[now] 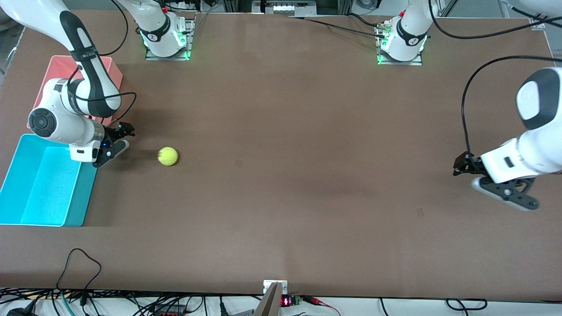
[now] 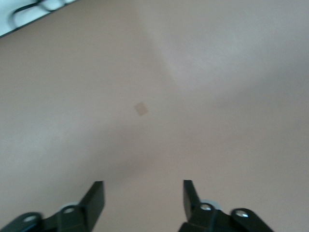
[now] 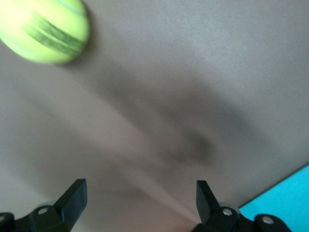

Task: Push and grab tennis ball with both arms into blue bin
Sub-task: 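Push the ball with the left gripper toward the right gripper, then grasp the rolling ball with the right gripper while the left gripper withdraws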

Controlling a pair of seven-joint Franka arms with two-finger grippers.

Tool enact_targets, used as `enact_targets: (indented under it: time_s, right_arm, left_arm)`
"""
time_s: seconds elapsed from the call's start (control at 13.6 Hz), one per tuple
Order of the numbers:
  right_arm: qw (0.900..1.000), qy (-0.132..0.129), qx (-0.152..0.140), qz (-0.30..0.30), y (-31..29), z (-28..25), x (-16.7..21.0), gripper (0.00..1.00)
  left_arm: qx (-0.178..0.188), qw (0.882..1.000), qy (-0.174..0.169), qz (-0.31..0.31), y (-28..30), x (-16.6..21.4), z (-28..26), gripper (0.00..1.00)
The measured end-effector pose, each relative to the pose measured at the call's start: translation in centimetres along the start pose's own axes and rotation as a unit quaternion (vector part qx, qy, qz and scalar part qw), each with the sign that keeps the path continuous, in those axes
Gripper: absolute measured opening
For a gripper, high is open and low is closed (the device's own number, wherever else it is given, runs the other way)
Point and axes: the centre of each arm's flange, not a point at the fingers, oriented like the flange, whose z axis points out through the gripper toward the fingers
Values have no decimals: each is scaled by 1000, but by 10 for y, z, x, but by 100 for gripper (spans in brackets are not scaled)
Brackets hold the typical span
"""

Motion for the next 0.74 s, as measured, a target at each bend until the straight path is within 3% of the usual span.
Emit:
enact_targets:
  time_s: [0.15,0.44,0.74]
  right_arm:
    - [1000,-1,1,-24,0,3,1,100]
    - [999,0,-13,-53,2,1,3,100]
    - [998,6,-27,-59,8,10,6,100]
  left_arm:
    - [11,998,6,-61,-17,-12,-16,99]
    - [28,985,14,-172,-27,-20,-32,100]
    - [1,974,38,-221,-24,-28,-59,100]
